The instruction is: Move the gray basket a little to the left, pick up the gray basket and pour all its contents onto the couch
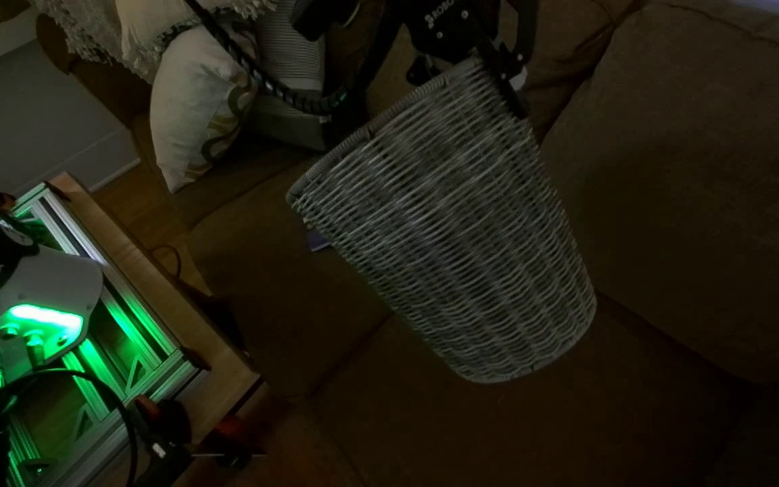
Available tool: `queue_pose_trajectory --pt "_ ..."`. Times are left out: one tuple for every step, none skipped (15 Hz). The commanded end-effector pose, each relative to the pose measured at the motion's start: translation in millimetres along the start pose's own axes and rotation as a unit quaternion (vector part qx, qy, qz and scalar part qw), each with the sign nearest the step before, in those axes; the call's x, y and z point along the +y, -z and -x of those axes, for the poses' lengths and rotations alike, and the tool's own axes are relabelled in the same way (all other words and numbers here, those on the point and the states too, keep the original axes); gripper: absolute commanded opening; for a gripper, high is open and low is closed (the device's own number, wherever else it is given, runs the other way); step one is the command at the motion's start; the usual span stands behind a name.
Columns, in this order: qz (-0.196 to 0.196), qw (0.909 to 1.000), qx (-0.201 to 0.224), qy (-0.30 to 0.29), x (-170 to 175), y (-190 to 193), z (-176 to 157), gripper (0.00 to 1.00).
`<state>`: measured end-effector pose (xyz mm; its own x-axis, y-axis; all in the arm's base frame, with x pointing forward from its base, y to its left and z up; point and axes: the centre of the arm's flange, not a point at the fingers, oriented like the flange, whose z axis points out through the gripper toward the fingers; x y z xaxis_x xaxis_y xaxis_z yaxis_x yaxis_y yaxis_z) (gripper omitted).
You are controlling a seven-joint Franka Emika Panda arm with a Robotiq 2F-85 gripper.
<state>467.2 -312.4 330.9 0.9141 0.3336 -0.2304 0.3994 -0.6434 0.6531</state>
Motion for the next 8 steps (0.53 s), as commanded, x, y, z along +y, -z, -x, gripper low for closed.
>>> queue_pose_trajectory --pt "-0.008 0.9999 -0.007 -0.006 3.4 -5.9 8.7 0.03" --pt "-0.011 0.9998 -0.011 -0.009 4.9 -9.4 13.7 0.11" --pt "-0.012 0.9998 -0.011 -0.008 3.8 -10.6 13.8 0.11" --pt "-0.012 0.9999 -0.01 -0.006 1.8 -10.3 11.0 0.11" --pt "-0.013 0.9999 -0.009 -0.006 -0.5 -9.5 7.5 0.11" --pt "-0.013 0.9999 -0.007 -0.006 -2.1 -8.8 5.1 0.11" --pt "-0.013 0.9999 -0.007 -0.006 -2.9 -8.7 4.0 0.03" --pt "-0.036 0.9991 -0.02 -0.004 -0.5 -18.0 3.4 0.03"
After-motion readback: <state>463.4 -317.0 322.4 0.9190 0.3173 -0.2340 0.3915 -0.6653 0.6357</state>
